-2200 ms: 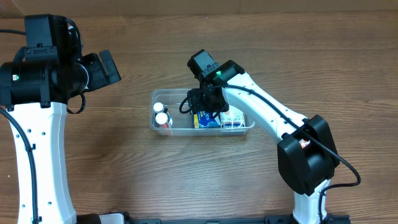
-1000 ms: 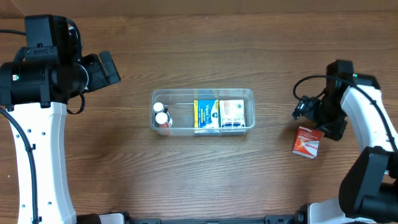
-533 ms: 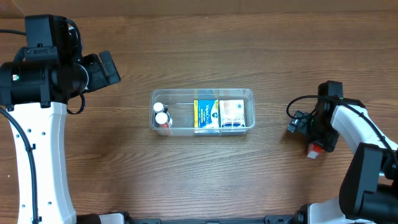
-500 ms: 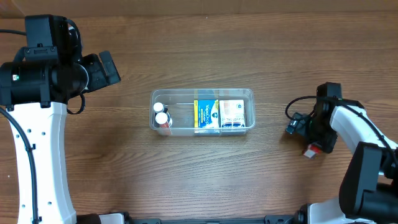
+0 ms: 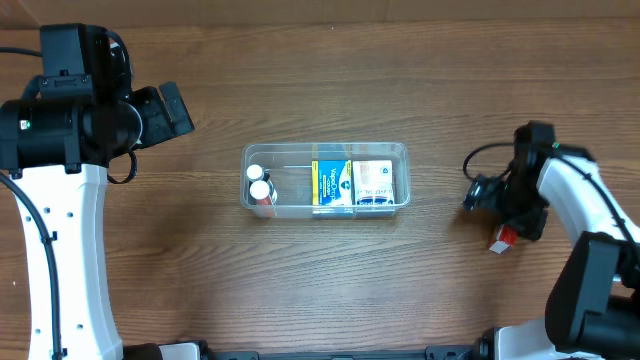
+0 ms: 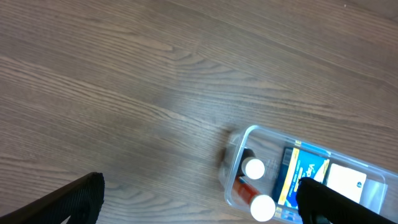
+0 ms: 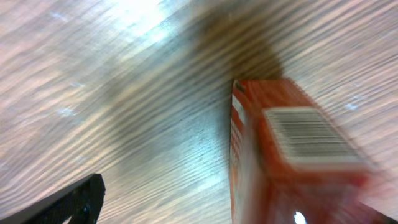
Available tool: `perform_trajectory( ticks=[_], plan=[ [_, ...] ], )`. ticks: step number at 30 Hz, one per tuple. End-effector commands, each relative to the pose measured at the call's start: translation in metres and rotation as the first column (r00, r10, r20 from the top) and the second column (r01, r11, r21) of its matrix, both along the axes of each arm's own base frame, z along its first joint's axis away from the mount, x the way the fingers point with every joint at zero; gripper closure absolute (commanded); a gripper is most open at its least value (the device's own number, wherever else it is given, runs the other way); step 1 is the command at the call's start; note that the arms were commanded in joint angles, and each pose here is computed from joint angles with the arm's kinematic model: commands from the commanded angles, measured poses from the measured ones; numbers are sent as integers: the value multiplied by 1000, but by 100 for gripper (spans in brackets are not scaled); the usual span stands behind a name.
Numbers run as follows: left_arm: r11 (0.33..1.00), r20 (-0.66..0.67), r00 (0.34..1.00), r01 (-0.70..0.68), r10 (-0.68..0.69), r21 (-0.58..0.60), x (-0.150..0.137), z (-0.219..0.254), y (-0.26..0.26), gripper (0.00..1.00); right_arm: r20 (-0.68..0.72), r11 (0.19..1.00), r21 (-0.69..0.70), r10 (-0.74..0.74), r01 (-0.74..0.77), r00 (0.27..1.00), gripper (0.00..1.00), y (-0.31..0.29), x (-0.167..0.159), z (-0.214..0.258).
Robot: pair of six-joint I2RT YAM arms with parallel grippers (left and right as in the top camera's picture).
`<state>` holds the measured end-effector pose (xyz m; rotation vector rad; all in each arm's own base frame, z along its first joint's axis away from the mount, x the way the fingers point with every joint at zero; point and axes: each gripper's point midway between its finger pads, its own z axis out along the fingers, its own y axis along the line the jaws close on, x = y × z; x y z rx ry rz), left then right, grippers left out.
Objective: Pack container
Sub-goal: 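Move the right gripper to the red caplets box and grasp it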
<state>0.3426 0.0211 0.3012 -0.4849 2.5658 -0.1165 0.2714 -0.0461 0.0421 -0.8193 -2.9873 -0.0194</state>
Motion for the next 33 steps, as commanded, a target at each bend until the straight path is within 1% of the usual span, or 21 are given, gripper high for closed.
perform_trajectory(
  ticks=[1, 3, 6, 8, 11, 13, 22, 28, 33],
  plan=[
    [1000, 11, 1000, 12, -12, 15, 1, 4, 3, 0, 174, 995, 44, 77, -86, 982, 0, 16, 34, 64],
    [1000, 15, 1000, 12, -12, 16, 2, 4, 3, 0, 194, 989, 90, 99, -118, 976, 0, 30, 34, 81],
    [1000, 15, 1000, 12, -12, 16, 2, 4, 3, 0, 203, 974, 140, 146, -176, 968, 0, 44, 33, 84],
    [1000, 15, 1000, 10, -10, 20, 2, 4, 3, 0, 197, 978, 115, 148, -173, 969, 0, 39, 32, 83],
    [1000, 14, 1000, 10, -10, 20, 2, 4, 3, 0, 150, 989, 5, 147, -150, 978, 0, 16, 26, 79],
    [1000, 15, 1000, 10, -10, 19, 2, 4, 3, 0, 118, 989, -37, 149, -146, 982, 0, 8, 20, 71],
    [1000, 15, 1000, 10, -10, 19, 2, 4, 3, 0, 128, 989, 1, 149, -150, 981, 0, 17, 9, 9],
    [1000, 15, 1000, 10, -10, 19, 2, 4, 3, 0, 152, 989, 5, 148, -151, 977, 0, 18, 11, -3],
    [1000, 15, 1000, 10, -10, 19, 2, 4, 3, 0, 93, 988, 22, 147, -150, 985, 0, 19, 6, -20]
  ],
)
